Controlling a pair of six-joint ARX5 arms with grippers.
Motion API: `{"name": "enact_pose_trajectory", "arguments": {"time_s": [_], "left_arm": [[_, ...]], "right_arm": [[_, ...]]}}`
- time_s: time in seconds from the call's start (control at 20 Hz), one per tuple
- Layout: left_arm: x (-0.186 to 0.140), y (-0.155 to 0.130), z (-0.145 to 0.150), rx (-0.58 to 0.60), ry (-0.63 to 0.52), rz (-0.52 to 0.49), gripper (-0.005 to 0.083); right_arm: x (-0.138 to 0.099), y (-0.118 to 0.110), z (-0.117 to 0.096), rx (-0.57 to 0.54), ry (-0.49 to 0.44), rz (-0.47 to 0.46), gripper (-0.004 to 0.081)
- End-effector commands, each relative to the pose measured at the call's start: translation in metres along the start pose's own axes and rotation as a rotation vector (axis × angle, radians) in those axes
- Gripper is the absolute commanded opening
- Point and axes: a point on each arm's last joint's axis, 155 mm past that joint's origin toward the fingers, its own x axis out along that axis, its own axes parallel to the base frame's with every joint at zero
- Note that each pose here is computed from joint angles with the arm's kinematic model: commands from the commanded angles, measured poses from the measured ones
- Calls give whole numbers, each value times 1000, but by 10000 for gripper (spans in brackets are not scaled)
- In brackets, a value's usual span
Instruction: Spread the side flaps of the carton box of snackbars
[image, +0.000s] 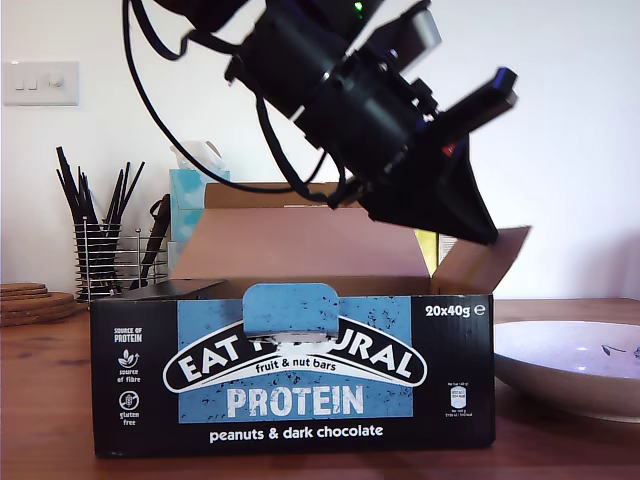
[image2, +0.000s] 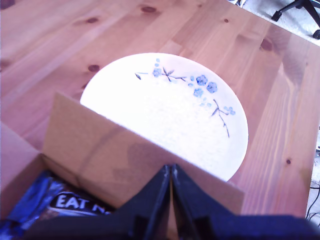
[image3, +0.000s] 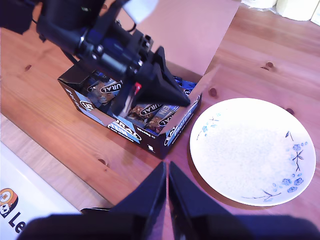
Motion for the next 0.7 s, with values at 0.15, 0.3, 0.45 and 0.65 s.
{"name": "enact_pose_trajectory", "arguments": {"time_s": [0.15,0.3,0.45,0.65], "left_arm": [[20,-4,-17,1,33,-16,-19],[26,-6,-20,5,37,-22,-19],[31,-13,-29,0,59,-37,-19],[37,-18,-38,1,85,-45,-19]], "right_arm": [[-4,1,4,-7,-11,2,-13],[-4,1,4,-7,-11,2,-13],[-4,1,4,-7,-11,2,-13],[-4,1,4,-7,-11,3,-13]]}}
